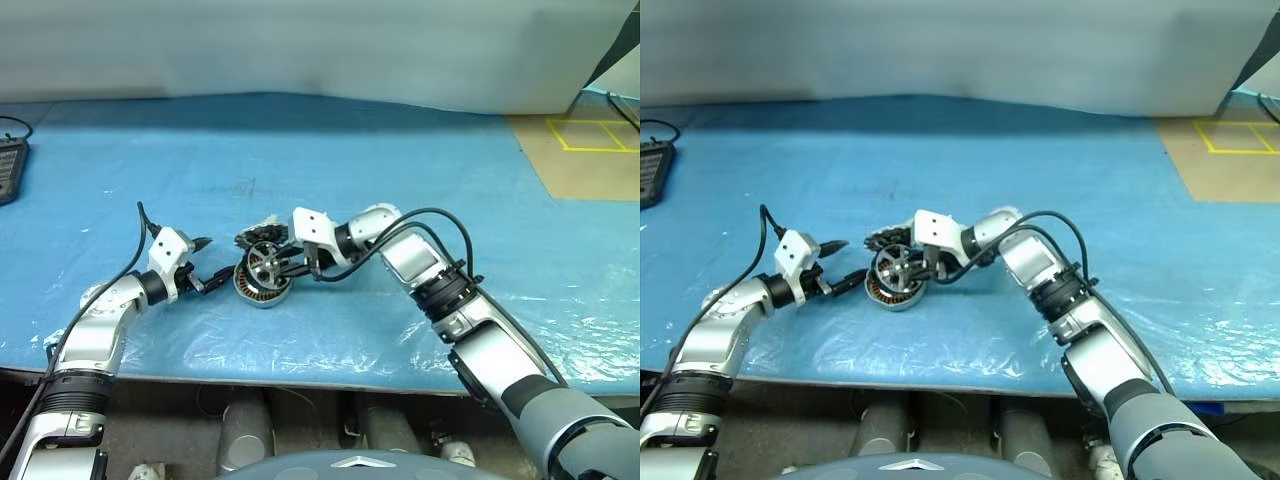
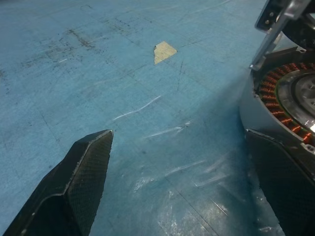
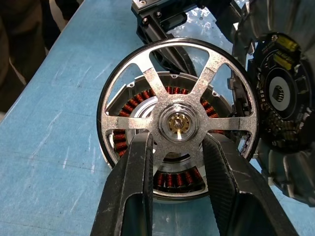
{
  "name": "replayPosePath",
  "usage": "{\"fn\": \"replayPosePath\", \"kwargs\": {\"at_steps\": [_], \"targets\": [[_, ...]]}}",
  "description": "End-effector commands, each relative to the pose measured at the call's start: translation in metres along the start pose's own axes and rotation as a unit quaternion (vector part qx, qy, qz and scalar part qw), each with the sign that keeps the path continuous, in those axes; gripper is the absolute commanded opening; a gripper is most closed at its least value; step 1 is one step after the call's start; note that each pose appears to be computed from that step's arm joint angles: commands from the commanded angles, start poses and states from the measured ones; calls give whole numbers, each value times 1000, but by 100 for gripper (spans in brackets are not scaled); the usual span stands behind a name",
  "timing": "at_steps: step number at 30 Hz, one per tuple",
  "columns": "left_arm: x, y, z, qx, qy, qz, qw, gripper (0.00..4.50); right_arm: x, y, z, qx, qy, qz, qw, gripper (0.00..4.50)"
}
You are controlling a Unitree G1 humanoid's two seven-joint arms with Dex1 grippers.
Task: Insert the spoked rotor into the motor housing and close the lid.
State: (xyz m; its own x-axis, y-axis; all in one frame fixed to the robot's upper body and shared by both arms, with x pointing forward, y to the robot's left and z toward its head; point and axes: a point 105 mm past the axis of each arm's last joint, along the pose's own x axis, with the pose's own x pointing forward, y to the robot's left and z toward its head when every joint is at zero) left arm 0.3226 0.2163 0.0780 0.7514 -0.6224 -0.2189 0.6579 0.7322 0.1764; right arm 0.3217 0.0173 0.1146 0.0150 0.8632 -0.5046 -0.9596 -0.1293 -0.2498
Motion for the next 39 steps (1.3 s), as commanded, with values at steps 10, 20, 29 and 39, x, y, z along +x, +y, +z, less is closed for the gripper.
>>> {"fn": "replayPosePath", "kwargs": {"at_steps": [10, 20, 29, 39], "targets": [[-4, 8, 8, 16, -14, 13, 1000, 450, -1, 4, 6, -15, -5, 13, 1000, 112], [-3, 8, 6, 15, -14, 13, 1000, 450, -3, 0, 14, -23, -25, -5, 999, 300], [-3, 8, 5, 15, -14, 13, 1000, 450, -3, 0, 25, 11, -72, -6, 997, 206], [-7, 11, 4, 17, -10, 20, 1000, 450, 11, 4, 16, 52, -80, -6, 995, 1]]}}
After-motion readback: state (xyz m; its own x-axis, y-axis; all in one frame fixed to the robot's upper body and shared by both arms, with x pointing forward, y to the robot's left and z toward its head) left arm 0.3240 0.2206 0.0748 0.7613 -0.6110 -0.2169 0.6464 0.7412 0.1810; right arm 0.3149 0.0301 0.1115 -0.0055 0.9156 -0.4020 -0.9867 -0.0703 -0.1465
